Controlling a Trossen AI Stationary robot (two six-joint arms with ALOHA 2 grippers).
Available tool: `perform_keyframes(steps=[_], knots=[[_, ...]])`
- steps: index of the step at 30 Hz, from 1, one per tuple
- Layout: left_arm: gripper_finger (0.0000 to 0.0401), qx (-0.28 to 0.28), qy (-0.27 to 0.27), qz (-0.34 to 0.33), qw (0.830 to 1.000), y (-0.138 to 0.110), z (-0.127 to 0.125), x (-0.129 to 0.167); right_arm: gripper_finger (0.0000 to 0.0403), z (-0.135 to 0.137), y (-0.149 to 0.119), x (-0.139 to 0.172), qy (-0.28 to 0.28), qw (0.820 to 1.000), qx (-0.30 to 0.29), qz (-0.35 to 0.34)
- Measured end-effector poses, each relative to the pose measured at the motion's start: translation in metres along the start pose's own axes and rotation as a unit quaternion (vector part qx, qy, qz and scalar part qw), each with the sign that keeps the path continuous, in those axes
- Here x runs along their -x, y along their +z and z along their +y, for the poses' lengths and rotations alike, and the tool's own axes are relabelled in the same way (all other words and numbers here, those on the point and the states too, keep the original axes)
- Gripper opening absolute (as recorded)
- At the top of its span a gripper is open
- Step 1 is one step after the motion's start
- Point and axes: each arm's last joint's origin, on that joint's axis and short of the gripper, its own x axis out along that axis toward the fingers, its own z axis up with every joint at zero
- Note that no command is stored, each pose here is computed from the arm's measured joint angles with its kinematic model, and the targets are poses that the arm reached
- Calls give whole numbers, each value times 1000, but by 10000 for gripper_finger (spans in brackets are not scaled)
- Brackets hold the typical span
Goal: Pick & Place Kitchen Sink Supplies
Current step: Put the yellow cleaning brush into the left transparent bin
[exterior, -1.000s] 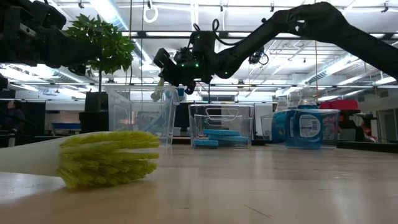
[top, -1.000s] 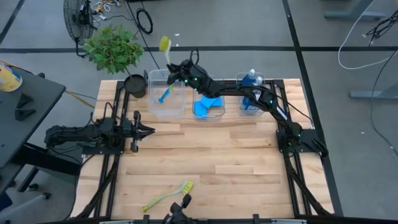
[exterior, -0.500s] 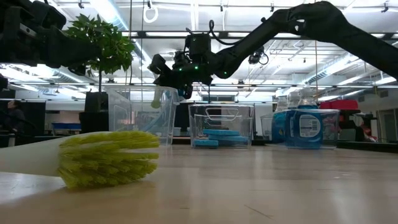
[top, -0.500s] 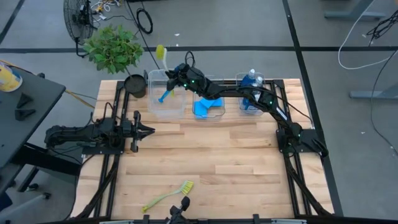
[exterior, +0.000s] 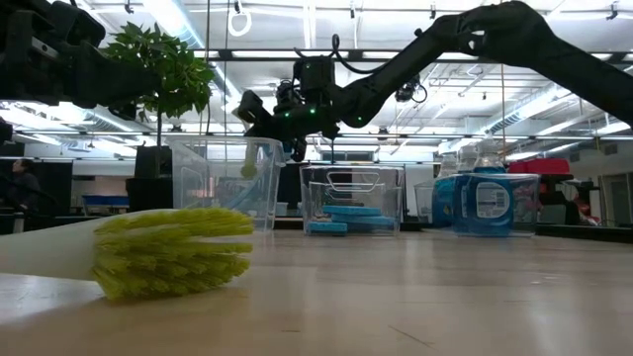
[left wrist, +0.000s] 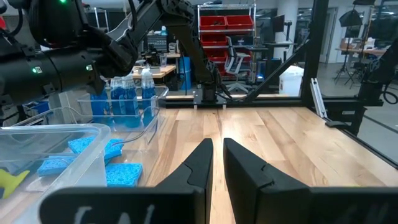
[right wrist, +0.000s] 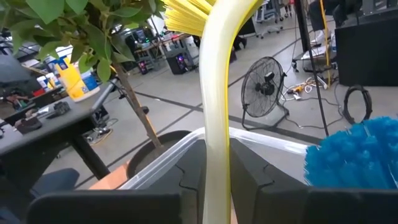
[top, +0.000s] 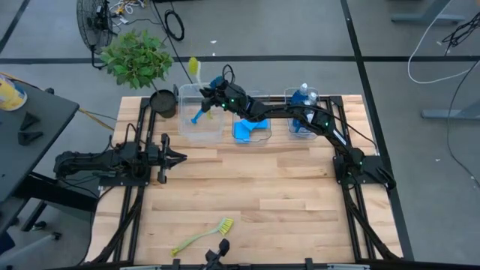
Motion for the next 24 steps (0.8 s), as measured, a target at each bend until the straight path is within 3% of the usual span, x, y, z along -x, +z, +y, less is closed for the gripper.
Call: perform_keyframes(steps=[12,24], knots=[[44,0,0,0,1000,0,0,0,57,3,-2,1,1,1000,1,7],[44,0,0,0,1000,0,0,0,126,2,-4,1,-4,1000,-10,17]])
